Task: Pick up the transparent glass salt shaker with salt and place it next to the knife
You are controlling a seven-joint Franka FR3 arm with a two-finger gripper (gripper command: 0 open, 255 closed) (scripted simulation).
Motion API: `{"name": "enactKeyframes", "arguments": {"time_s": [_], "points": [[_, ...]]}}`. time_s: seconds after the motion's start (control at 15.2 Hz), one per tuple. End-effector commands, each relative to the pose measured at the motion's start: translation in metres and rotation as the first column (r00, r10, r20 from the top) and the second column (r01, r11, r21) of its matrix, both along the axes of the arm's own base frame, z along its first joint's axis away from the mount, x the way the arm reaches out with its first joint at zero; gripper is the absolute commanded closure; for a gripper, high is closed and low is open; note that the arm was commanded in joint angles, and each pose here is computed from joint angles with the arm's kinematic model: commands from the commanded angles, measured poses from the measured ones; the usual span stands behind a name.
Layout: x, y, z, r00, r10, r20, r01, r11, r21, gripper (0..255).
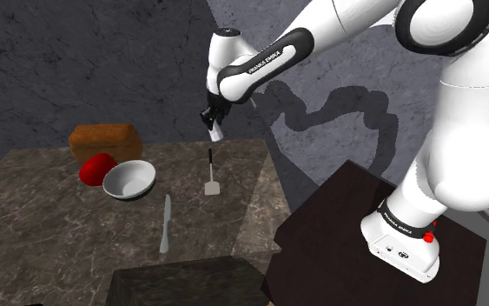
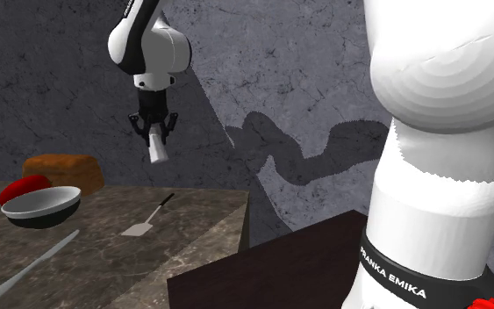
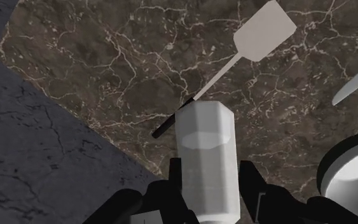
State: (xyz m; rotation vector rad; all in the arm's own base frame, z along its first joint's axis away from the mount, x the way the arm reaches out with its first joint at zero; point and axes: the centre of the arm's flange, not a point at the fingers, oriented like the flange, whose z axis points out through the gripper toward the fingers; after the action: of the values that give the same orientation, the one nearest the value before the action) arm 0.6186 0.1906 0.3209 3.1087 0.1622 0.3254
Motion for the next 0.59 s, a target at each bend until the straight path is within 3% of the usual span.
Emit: {"name": "enactKeyframes", "arguments": {"time_s": [0.0,0.53], "points": [[-0.003,0.027,0.000,1.000,-0.002,0.000,0.002,1.000,0.000,255],[-0.016,0.131,0.001,1.000,-0.002,0.000,0.002,1.000,0.000,255]]}}
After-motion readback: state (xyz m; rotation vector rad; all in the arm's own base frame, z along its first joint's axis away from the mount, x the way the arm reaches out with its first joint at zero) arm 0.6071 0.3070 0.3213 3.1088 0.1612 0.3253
